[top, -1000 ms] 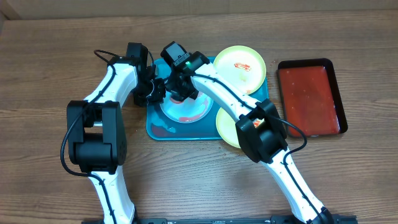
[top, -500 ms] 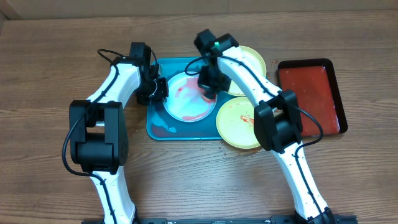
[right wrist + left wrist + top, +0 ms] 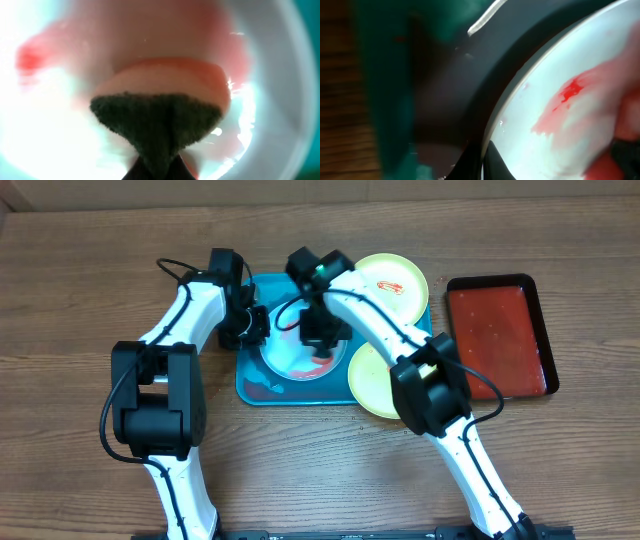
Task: Clean dirty plates on tray and stack at the side
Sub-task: 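Scrub the white plate with the sponge while left gripper holds it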
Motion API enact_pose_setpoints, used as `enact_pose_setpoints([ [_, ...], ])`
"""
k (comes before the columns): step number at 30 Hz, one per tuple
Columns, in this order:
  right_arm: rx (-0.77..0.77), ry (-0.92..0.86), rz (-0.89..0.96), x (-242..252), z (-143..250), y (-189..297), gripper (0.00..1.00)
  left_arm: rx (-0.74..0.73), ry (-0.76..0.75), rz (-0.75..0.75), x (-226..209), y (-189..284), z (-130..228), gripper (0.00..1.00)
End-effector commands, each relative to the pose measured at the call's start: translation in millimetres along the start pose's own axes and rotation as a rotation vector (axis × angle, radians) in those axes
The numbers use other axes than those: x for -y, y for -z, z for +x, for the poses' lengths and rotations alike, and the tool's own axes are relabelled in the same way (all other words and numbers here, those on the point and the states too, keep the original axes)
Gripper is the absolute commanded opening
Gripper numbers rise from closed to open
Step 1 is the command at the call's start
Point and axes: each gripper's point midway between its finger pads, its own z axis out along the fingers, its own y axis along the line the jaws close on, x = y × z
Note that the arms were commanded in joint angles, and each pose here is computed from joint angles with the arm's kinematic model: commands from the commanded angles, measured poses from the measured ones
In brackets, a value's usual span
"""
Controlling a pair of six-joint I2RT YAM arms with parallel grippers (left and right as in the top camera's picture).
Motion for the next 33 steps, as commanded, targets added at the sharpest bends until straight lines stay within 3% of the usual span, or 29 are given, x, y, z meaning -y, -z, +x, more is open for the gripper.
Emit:
enact_pose_setpoints([
  [1, -0.037, 0.004, -0.089, -40.2, 21.9, -27.8, 0.04, -0.022, 0.002, -0.011, -3.1, -7.2, 4.8, 0.04],
  [14, 0.249, -0.186, -0.291, -78.9, -55.0, -13.9, 0.04, -0.032, 0.003, 0.016, 1.5, -7.2, 6.8, 0.04],
  [26, 0.605, -0.310, -0.071, -33.6, -111.6, 7.1, 0.04, -0.040, 0.004, 0.013, 0.9, -7.1, 8.8, 0.04],
  [33, 0.605, -0.242, 0.099, -4.8, -102.3, 13.4, 0.04, -0.038, 0.004, 0.013, 0.8, -7.1, 8.5, 0.04],
])
